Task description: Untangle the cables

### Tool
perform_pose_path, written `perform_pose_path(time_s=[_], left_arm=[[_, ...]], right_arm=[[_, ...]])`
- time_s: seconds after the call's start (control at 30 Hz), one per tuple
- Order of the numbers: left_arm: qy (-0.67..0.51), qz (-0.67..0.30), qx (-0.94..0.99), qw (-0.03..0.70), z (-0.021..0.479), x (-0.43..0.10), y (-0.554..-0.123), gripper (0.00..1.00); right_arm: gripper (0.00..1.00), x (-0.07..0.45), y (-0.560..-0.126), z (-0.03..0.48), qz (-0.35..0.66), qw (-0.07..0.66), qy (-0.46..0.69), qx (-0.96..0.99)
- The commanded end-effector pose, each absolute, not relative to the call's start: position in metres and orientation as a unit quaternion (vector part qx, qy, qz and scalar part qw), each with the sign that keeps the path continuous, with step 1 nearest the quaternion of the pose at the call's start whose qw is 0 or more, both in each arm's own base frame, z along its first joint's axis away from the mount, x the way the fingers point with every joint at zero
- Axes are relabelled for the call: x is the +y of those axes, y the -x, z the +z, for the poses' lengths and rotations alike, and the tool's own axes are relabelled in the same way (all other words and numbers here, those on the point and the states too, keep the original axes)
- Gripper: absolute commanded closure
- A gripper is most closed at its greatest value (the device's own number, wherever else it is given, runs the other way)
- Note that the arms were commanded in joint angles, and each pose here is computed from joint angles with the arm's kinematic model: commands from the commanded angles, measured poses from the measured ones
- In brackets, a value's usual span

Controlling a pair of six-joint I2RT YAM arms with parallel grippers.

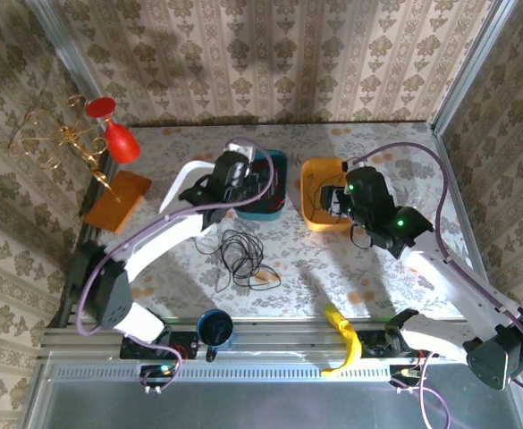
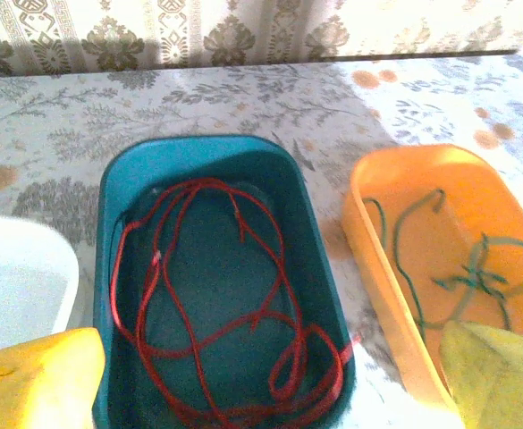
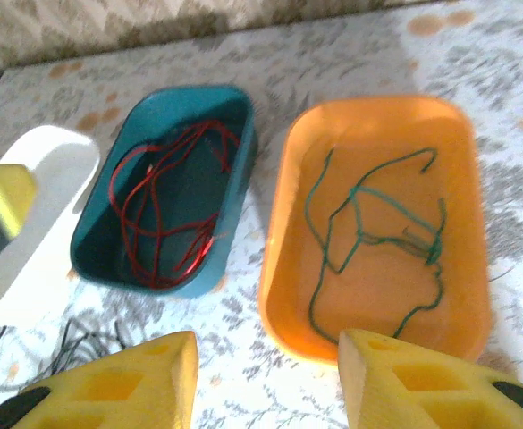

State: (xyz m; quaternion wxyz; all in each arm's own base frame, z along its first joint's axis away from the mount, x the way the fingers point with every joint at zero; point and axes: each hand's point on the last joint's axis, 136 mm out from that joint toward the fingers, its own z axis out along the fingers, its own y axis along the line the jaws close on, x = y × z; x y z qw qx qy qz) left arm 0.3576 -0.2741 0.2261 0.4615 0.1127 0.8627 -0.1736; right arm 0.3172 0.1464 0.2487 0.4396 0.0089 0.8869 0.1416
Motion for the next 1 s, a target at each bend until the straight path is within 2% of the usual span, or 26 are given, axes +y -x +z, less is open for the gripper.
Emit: perform_pose_path(time_s=[0.0,0.13,0.23,0.43,0.67,0.87,0.97], left_arm=[[-0.114,-0.143,0.902,0.392,0.173,-0.248,-0.312,0.03],[-0.099,-0.121,0.932,0.327,0.131,-0.219,-0.261,0.07],[-0.084,-0.105,0.949,0.286,0.108,-0.203,-0.234,0.15],[-0.039,-0.056,0.971,0.228,0.068,-0.177,-0.195,0.24],[-0.027,-0.059,0.976,0.209,0.051,-0.178,-0.180,0.39],[-0.020,-0.045,0.975,0.214,0.045,-0.174,-0.185,0.68],[-0.018,-0.046,0.976,0.212,0.042,-0.177,-0.189,0.72]], right_arm=[[0.53,0.182,-0.300,0.223,0.203,0.379,0.045,0.902],[0.55,0.217,-0.281,0.190,0.194,0.324,0.117,0.919],[0.57,0.225,-0.278,0.178,0.176,0.315,0.127,0.924],[0.57,0.225,-0.284,0.179,0.170,0.326,0.112,0.923],[0.58,0.221,-0.285,0.174,0.158,0.325,0.109,0.926],[0.59,0.219,-0.285,0.170,0.151,0.323,0.109,0.928],[0.59,0.218,-0.285,0.171,0.149,0.324,0.110,0.928]])
